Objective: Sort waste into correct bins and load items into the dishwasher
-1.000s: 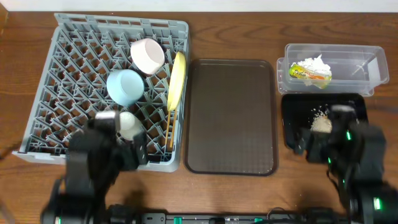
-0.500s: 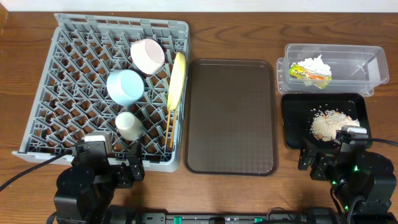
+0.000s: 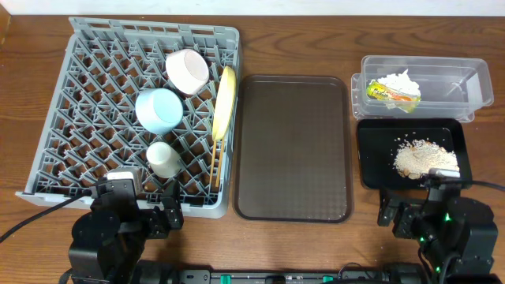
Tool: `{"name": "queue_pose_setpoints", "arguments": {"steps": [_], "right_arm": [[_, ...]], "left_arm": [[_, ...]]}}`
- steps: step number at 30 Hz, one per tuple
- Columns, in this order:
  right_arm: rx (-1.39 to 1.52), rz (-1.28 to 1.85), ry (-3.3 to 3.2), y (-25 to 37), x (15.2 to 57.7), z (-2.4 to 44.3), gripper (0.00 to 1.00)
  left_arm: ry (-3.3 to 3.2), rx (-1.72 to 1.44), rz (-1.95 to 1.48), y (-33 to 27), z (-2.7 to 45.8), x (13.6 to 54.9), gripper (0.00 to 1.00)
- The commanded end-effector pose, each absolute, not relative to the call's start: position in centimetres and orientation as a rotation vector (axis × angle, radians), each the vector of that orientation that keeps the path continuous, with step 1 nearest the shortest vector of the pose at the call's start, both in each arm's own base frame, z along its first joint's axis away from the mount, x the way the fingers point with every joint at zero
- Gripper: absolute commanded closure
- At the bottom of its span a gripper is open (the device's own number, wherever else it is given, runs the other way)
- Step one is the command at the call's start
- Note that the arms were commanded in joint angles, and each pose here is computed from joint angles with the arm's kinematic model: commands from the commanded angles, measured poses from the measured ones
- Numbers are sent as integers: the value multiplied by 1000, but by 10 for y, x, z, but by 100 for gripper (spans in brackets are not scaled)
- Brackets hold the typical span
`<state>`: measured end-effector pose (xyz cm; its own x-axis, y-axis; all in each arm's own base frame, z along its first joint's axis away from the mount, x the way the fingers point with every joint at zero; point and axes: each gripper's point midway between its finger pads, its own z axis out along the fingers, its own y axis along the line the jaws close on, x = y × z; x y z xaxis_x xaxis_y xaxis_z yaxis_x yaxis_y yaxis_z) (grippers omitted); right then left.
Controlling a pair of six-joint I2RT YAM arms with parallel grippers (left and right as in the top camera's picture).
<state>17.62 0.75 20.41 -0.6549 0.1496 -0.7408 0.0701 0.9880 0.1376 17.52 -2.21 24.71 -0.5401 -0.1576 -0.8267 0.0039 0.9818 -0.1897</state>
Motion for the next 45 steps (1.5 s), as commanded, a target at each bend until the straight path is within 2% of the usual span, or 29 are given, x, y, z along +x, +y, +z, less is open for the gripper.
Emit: {"name": "queue_pose_setpoints", "arguments": {"steps": [1,17,23,30,45], "right_arm": [[103,105,2200,8,176,213,1],[13,183,1544,22,229,229,1],[29,168,1502,19,240,211,1],[25,172,1648,22,245,157,1],[27,170,1647,21,245,157,1]], "left_arm": [[2138,-103,-195,-21,245,176,3],[2138,-103,-195,-21,245,176,3],[2138,-103,-195,-21,245,176,3],[2138,-103,-195,-21,245,176,3],[2138,-103,-195,-21,245,176,3]]}}
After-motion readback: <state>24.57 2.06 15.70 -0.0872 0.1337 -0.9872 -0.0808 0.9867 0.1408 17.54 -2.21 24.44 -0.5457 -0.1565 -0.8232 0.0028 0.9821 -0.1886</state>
